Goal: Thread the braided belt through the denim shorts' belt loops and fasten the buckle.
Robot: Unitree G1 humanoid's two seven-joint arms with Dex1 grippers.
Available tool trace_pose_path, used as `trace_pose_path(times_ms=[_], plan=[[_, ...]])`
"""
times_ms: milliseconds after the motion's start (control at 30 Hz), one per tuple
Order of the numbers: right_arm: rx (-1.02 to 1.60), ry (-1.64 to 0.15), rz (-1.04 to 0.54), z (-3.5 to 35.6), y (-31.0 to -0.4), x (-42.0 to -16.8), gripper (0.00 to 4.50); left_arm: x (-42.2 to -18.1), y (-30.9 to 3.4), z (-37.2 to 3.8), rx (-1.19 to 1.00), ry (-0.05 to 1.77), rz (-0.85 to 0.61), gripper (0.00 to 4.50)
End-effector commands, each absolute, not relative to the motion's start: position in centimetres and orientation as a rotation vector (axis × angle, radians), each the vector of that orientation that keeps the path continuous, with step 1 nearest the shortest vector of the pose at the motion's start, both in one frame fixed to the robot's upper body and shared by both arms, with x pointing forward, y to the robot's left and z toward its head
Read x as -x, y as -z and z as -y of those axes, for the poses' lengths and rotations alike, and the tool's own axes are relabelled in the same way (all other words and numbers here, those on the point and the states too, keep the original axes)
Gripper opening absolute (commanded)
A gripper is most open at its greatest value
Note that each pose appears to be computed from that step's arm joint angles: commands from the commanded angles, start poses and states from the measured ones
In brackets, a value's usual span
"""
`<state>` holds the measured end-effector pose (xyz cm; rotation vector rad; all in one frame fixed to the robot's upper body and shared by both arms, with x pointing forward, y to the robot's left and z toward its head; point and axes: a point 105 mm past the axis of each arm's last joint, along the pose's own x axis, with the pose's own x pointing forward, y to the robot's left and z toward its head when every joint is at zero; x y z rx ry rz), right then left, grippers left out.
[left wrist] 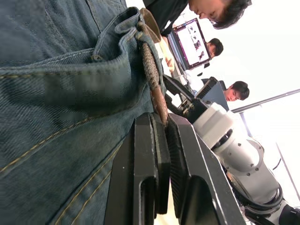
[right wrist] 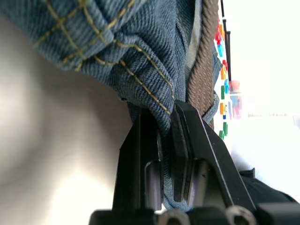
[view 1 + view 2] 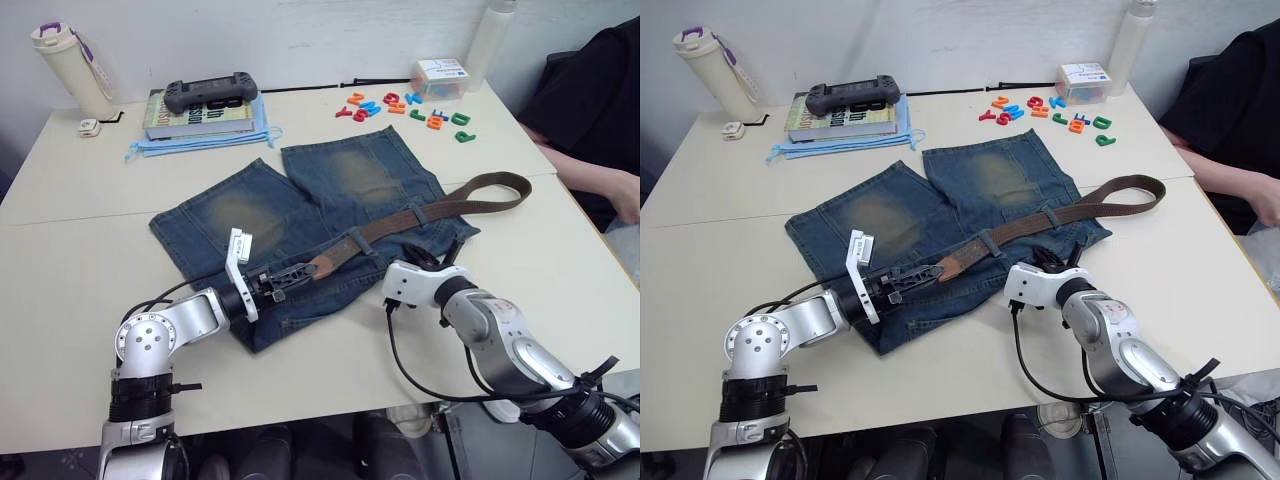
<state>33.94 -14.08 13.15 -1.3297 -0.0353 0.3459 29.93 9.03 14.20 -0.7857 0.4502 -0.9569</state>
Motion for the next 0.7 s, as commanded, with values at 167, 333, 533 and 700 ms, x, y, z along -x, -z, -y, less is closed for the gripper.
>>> trace_pose_path(times_ms=[167,333,533,700], plan=[[1.398,-0.18,0.003,17.4,-14.9,-35.7,0.08,-29.4,-15.9,-9.5,0.779,0.983,-0.381,0.0],[1.41,-0.185,0.012,17.5,-15.1,-35.9,0.08,-29.4,-15.9,-9.6,0.782,0.978,-0.379,0.0],[1.337,-0.197,0.025,16.6,-15.3,-35.8,0.08,-29.4,-15.9,-9.6,0.781,0.975,-0.378,0.0],[1.279,-0.184,0.078,16.6,-16.9,-35.1,0.9,-29.5,-15.9,-9.6,0.782,0.976,-0.373,0.0]])
